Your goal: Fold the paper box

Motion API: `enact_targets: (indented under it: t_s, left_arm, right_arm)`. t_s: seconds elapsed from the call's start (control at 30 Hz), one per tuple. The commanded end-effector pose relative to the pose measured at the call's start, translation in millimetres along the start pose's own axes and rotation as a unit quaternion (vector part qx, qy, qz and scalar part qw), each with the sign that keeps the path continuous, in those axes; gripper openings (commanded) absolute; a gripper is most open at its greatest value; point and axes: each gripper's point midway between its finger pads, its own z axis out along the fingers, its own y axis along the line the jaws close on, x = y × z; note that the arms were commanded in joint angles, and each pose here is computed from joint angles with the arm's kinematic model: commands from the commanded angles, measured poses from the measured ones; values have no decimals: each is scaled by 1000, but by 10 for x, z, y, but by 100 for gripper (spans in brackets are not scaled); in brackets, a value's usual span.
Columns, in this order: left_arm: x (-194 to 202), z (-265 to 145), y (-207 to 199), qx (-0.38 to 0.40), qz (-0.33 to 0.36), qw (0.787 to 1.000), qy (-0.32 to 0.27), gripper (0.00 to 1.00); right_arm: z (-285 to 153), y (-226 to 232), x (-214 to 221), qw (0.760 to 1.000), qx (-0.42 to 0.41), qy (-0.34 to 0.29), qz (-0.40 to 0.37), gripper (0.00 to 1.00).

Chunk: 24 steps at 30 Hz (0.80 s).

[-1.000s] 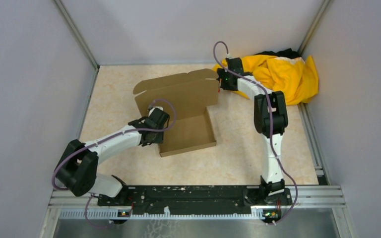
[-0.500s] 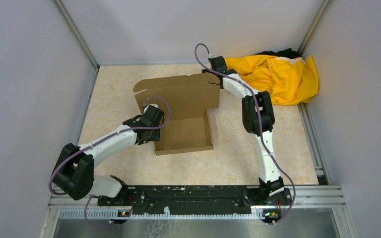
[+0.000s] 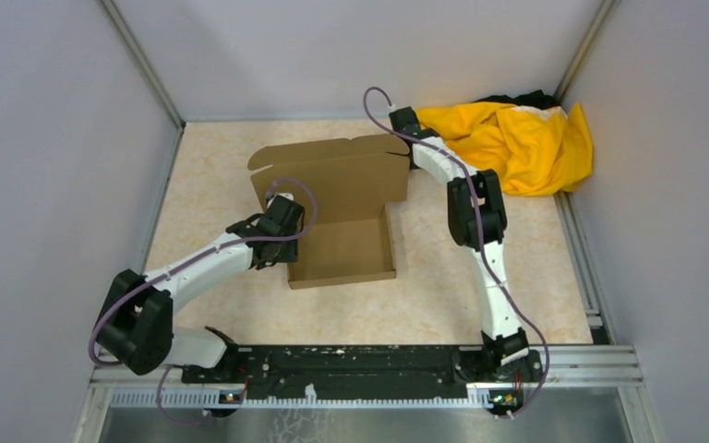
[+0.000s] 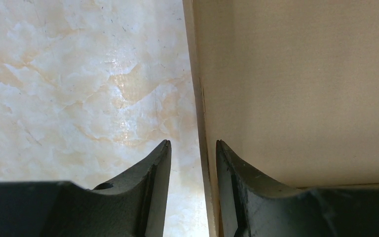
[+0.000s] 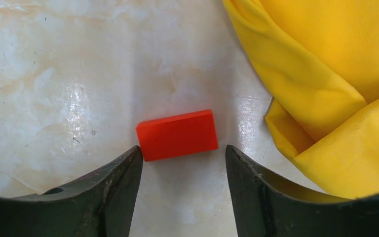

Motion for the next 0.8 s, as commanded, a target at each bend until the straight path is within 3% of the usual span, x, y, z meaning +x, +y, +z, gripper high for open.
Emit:
enact_targets:
  t_s: [0.0,0.07,0.2,0.47,0.77]
  left_arm:
    - [-59,-45,-6,11,-4,1000,-11,45]
    - [-71,-53,3,9,-4,1000,-12,45]
    - [-82,-67,13,9,-3,1000,-15,44]
    - [-82,-77,-3,15,-3,1000,-15,44]
    - [-97,-105,-42,28,-5,999,-18,43]
  right_arm:
    - [41,23,-75,1000,3,-6,-2,59]
    - [70,44,-73,1000,0,-4,-2,56]
    - [113,68,-43,1000,0,2,-3,39]
    - [-207,10,-40,1000,3,-18,3,34]
    - [-678,-180,258,1000,11,-23,7,27]
